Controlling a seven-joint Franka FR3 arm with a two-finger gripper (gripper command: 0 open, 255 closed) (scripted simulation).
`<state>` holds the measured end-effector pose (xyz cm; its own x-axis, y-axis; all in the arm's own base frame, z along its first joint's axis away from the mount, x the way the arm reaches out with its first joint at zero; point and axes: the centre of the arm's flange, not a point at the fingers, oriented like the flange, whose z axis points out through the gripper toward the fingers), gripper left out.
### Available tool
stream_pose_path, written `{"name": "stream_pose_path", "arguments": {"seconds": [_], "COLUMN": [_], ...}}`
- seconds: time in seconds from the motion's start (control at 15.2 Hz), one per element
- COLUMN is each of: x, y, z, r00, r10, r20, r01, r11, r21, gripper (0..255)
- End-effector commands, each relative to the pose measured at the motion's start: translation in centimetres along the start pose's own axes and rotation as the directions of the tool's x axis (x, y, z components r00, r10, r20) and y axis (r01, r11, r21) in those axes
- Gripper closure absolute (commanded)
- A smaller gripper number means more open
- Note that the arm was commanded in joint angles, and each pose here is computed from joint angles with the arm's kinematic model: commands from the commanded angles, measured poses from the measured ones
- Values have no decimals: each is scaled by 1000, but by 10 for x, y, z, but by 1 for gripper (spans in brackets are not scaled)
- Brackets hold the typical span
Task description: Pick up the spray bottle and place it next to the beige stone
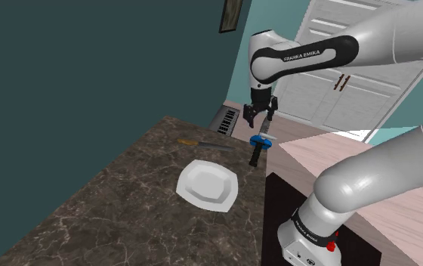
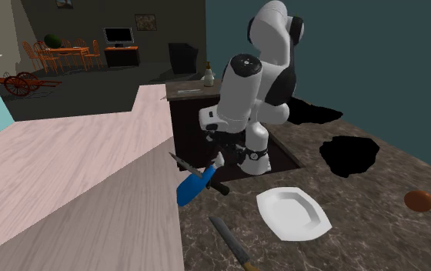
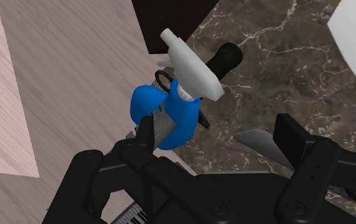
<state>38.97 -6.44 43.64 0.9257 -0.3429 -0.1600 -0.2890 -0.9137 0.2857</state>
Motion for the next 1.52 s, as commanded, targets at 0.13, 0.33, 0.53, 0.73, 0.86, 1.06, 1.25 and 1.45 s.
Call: {"name": "stream_pose_path", "arguments": {"seconds": [0.13,0.33,0.53,0.73,0.86,1.06,1.25,1.45], "x": [25,24,23,22,22,22,22,22], "y": [9,9,10,10,10,10,10,10], "z": [46,61,77,85,85,85,85,85], "r00": [994,994,994,994,994,994,994,993], "r10": [84,84,84,84,84,84,84,84], "r20": [77,77,77,77,77,77,77,77], "r01": [-80,-80,-80,-80,-80,-80,-80,-80], "r11": [996,996,996,996,996,996,996,996], "r21": [-45,-45,-45,-45,-45,-45,-45,-45], "gripper": [0,0,0,0,0,0,255,255]}}
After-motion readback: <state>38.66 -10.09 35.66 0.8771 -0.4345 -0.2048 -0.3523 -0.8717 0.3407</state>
